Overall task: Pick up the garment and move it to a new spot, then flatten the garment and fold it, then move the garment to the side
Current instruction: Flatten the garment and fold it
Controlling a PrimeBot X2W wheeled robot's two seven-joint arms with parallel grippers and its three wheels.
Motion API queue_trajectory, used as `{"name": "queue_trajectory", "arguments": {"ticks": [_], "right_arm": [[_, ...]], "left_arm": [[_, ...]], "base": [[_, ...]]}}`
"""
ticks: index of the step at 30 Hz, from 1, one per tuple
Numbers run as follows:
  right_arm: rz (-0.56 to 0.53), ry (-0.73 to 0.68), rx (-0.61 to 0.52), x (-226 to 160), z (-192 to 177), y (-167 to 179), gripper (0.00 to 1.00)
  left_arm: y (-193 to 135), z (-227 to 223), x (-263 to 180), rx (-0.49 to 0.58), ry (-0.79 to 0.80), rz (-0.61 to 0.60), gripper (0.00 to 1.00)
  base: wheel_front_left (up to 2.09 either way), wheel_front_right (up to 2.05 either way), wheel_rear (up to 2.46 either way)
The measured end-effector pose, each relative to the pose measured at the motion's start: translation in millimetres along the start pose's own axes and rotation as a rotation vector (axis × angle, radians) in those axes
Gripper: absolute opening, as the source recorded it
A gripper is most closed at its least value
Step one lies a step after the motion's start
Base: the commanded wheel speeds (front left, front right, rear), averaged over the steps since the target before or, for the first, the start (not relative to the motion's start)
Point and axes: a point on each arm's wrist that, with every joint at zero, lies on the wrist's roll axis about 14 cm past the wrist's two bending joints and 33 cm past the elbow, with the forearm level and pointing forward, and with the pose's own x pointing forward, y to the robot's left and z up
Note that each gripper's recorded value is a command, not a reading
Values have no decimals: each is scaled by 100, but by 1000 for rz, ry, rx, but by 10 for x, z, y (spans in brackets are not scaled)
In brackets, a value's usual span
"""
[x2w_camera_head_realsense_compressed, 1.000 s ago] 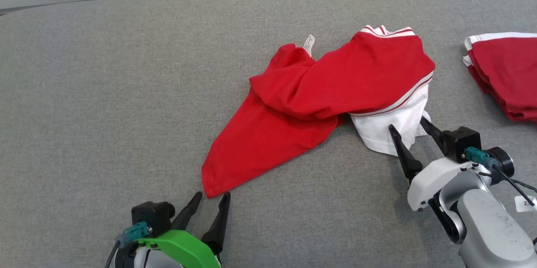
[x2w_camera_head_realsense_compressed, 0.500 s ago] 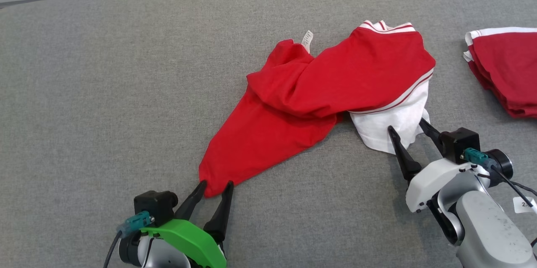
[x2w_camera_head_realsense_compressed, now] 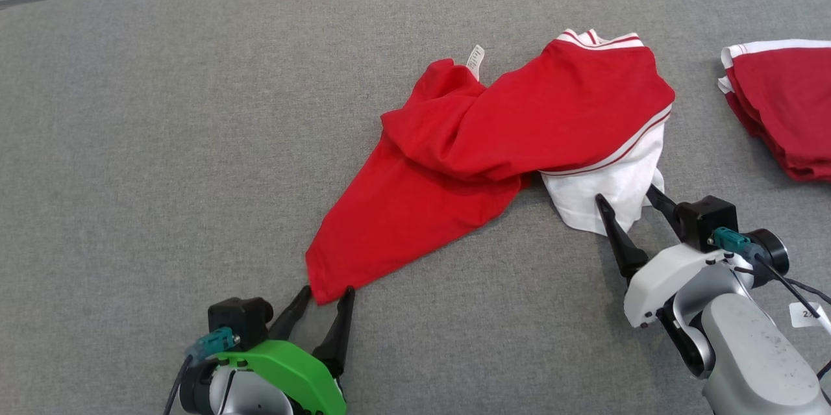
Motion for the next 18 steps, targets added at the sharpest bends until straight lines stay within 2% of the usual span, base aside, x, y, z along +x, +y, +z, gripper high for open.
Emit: {"name": "queue_trajectory", "arguments": {"ticks": [6,11,12,13,14,16,17,18], "right_arm": [[0,-1,0,13,0,1,100],[5,-2,1,30,8,18,100],[7,-3,0,32,10,26,100],[9,-3,0,34,11,31,100],[9,-3,0,34,11,31,100],[10,-3,-1,37,12,32,100],[9,-3,-1,38,13,31,100],[9,-5,-1,37,17,30,100]], "left_arm": [[78,22,-13,13,-5,35,100],[27,-21,11,1,11,16,100],[0,-21,24,2,14,5,91],[-23,-8,42,4,12,-3,65],[-23,-8,42,4,12,-3,65],[-71,23,75,8,2,-23,35],[-79,31,91,9,-1,-25,12],[-89,29,100,9,-1,-29,0]], "base": [[0,0,0],[0,0,0],[0,0,0],[0,0,0],[0,0,0],[0,0,0],[0,0,0],[0,0,0]]}}
